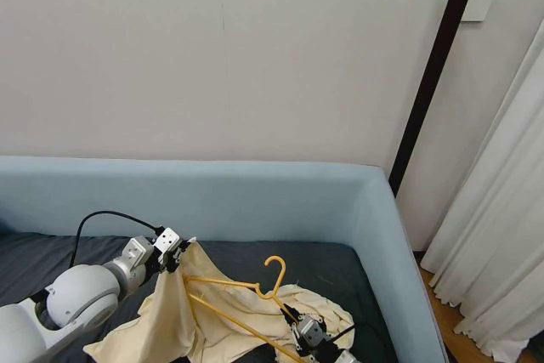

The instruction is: Pick up the clothes from the sofa and hang them on the clothes hanger.

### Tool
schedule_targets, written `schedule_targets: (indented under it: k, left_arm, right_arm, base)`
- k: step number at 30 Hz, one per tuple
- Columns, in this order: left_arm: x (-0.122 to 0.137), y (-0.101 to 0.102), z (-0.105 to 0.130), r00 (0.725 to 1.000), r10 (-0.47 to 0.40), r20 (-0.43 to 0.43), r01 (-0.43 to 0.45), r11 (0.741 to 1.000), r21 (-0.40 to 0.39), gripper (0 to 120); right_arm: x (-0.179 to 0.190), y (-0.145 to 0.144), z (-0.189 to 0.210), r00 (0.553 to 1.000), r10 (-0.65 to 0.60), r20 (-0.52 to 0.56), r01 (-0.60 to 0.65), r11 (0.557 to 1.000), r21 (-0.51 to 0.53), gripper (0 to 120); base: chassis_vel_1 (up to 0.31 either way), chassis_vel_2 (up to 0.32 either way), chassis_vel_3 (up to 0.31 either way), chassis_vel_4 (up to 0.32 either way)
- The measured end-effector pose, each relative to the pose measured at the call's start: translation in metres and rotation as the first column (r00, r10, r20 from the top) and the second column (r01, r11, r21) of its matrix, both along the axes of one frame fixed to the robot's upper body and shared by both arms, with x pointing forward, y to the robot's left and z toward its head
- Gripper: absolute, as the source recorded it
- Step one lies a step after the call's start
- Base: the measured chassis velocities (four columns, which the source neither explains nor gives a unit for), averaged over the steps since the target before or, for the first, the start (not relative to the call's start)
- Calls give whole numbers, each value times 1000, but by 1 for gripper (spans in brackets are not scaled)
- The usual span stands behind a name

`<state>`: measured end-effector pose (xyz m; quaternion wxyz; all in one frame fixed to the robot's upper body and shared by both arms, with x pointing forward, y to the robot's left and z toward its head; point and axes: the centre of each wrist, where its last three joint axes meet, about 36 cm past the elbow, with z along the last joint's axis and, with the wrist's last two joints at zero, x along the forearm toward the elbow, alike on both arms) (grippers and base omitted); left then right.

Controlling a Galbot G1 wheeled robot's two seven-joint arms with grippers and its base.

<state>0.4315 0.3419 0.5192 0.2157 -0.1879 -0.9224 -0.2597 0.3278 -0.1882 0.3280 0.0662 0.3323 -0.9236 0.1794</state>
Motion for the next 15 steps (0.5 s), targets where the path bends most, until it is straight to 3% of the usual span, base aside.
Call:
schedule_targets:
  k: [15]
  left_arm:
    - [-13, -23, 0, 998, -55, -33, 55, 998, -24, 0]
  right_arm:
    - [7, 11, 4, 1000, -1, 10, 1, 1000, 19, 4]
  base:
    - [0, 0, 0, 0]
